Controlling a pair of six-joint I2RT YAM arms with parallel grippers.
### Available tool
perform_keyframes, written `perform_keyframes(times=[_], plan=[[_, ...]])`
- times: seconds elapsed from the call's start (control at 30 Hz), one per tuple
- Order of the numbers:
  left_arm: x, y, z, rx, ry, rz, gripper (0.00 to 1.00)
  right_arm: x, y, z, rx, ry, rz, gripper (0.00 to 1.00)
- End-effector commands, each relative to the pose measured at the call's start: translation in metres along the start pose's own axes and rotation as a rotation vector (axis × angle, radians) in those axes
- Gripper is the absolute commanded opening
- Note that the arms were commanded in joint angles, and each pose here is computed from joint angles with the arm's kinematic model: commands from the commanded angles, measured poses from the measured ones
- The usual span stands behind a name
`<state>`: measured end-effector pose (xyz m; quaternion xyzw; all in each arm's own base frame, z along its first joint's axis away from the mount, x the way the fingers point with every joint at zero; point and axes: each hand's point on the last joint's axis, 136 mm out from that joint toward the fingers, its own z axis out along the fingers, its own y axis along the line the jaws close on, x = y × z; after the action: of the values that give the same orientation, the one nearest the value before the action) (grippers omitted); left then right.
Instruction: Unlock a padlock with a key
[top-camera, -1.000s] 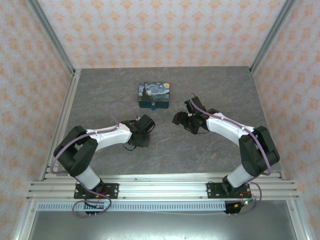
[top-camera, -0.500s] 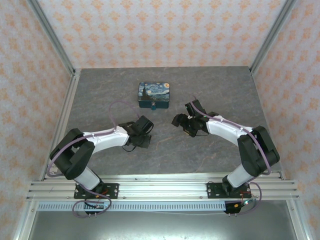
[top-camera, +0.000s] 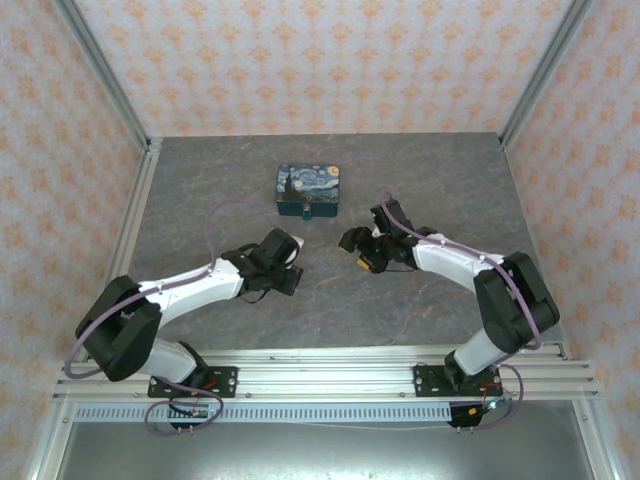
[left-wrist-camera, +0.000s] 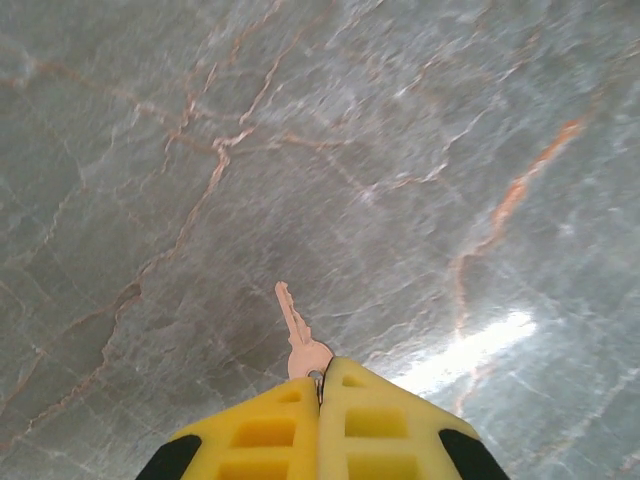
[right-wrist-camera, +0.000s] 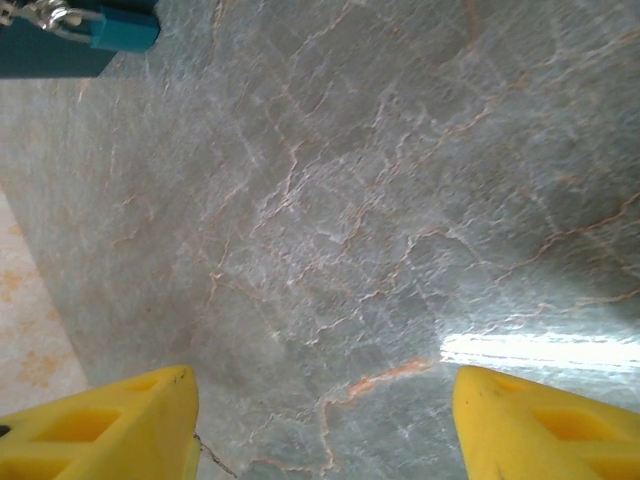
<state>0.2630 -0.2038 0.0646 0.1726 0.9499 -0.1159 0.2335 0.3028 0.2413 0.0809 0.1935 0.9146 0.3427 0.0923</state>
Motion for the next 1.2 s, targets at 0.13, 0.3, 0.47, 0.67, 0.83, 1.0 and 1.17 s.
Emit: perform_keyframes(times=[0.13, 0.3, 0.47, 0.67, 0.83, 1.0, 1.17], plan=[[-0.019, -0.034, -0.039, 0.185, -0.142, 0.219, 0.00, 0.016, 0.052, -0.031, -0.175, 0.074, -0.075, 0.64], [-0.027, -0.043, -0.065, 0.221, -0.204, 0.325, 0.00, 0.027, 0.066, -0.058, -0.207, 0.093, -0.139, 0.62], [-0.034, -0.054, -0.085, 0.269, -0.270, 0.417, 0.00, 0.038, 0.078, -0.078, -0.273, 0.107, -0.142, 0.55], [-0.050, -0.060, -0.098, 0.289, -0.328, 0.383, 0.00, 0.052, 0.097, -0.084, -0.353, 0.122, -0.123, 0.45], [-0.063, -0.065, -0.104, 0.317, -0.404, 0.341, 0.00, 0.068, 0.110, -0.075, -0.372, 0.170, -0.103, 0.41], [-0.070, -0.072, -0.114, 0.348, -0.479, 0.329, 0.00, 0.070, 0.115, -0.069, -0.393, 0.197, -0.059, 0.39], [-0.068, -0.078, -0.118, 0.362, -0.490, 0.342, 0.00, 0.073, 0.117, -0.066, -0.378, 0.205, -0.053, 0.38]])
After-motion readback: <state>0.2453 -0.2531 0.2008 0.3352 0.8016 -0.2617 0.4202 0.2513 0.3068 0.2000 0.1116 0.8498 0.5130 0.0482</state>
